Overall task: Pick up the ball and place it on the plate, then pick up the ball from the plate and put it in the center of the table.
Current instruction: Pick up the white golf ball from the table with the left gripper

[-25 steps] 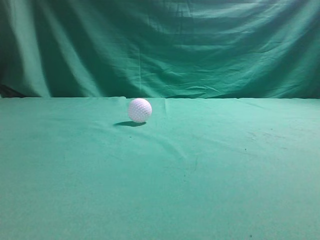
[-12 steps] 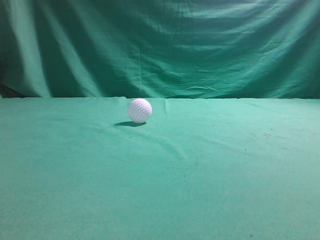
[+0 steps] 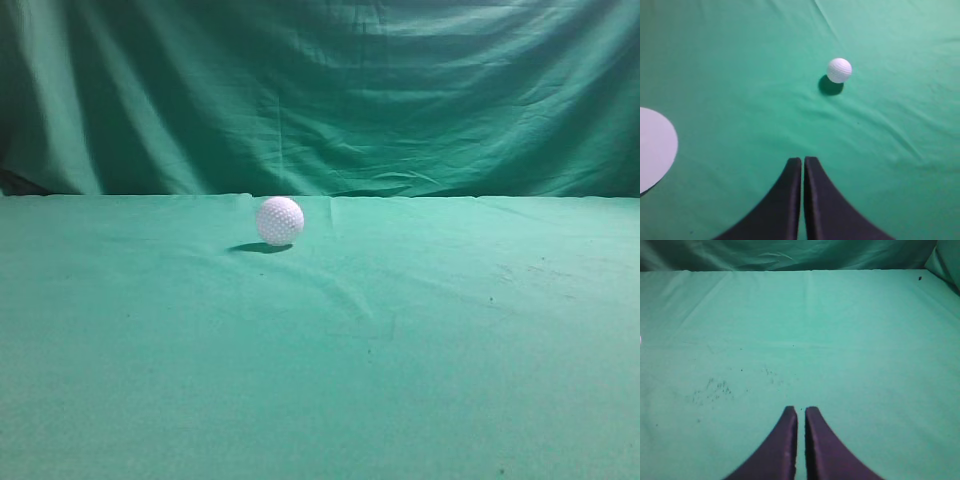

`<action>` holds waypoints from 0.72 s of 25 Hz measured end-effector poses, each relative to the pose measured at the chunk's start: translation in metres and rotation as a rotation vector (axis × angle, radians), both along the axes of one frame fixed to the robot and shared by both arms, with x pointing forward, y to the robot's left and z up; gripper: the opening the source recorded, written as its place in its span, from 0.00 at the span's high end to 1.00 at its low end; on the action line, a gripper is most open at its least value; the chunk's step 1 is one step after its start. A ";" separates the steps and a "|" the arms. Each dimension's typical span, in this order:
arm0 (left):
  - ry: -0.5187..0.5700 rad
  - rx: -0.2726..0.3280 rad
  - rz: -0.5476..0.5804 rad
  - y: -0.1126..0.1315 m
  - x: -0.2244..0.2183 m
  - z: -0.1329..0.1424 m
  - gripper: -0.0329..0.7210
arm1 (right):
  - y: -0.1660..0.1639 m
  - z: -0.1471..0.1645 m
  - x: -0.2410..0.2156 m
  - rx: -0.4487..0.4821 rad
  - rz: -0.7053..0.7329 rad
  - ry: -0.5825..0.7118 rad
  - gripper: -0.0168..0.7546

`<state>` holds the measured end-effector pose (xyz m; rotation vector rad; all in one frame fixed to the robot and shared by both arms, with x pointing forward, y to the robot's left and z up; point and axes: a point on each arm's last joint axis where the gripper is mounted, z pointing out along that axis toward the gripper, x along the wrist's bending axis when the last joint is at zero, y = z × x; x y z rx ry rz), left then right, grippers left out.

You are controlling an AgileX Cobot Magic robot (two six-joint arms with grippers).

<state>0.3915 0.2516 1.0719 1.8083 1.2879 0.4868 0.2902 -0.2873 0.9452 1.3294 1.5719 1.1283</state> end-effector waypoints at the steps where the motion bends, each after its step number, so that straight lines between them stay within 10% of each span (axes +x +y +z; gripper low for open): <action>1: 0.020 0.009 -0.025 -0.004 0.009 -0.001 0.96 | 0.000 0.000 0.000 0.000 0.000 0.000 0.92; 15: 0.244 0.177 -0.365 -0.110 0.140 -0.043 0.96 | 0.000 0.000 0.000 0.000 0.000 0.000 0.92; 18: 0.265 0.199 -0.388 -0.121 0.166 -0.054 0.77 | 0.000 0.000 0.000 0.000 0.000 0.000 0.92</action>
